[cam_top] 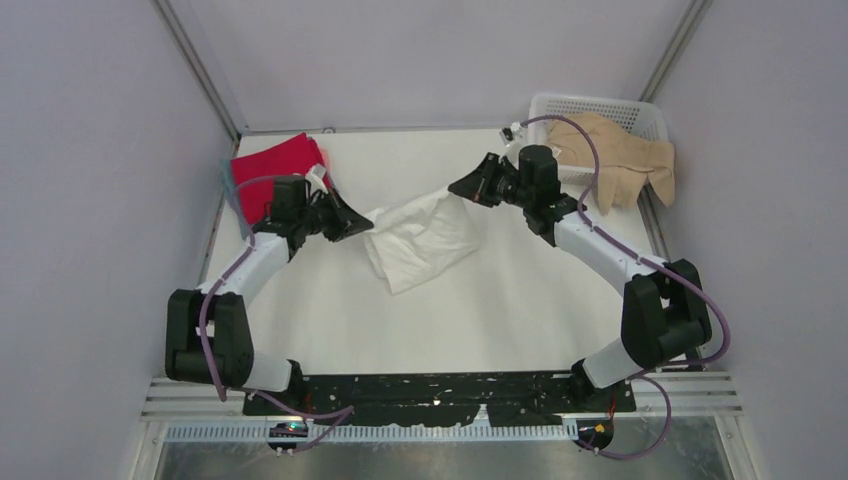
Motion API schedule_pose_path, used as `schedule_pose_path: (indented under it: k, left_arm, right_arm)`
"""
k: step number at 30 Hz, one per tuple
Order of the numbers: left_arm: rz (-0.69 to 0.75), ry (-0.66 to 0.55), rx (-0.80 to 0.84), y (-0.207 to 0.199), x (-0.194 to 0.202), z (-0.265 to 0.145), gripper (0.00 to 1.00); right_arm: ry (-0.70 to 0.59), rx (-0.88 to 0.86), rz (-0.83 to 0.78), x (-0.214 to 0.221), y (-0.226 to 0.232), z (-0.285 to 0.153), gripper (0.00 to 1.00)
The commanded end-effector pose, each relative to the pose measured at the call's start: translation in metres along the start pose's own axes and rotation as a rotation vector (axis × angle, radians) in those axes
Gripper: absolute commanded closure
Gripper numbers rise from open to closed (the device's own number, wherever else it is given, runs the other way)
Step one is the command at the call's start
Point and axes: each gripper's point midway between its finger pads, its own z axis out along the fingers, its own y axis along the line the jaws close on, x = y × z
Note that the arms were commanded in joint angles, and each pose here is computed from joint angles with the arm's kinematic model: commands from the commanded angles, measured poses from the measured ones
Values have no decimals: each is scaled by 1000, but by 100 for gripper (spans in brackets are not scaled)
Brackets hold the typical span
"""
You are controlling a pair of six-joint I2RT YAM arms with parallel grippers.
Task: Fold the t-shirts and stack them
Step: Fold the long partially folded tshirt into a neat square
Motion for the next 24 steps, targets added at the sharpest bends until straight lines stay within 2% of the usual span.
schedule_pose_path:
  k: [1, 7, 16, 24]
  left_arm:
    - [58, -40, 86, -19, -35, 10, 100]
    - [40, -31, 72, -13, -57, 36, 100]
    - [-72, -7, -37, 34, -79, 65, 100]
    - [-124, -4, -99, 58, -93, 87, 99]
  right_arm:
    - [-117, -70, -73, -49, 26, 8, 94]
    - [-122, -31, -72, -61, 5, 34, 94]
    - [-82, 28, -26, -67, -45, 85, 94]
    - [-49, 68, 11, -69, -85, 131, 93]
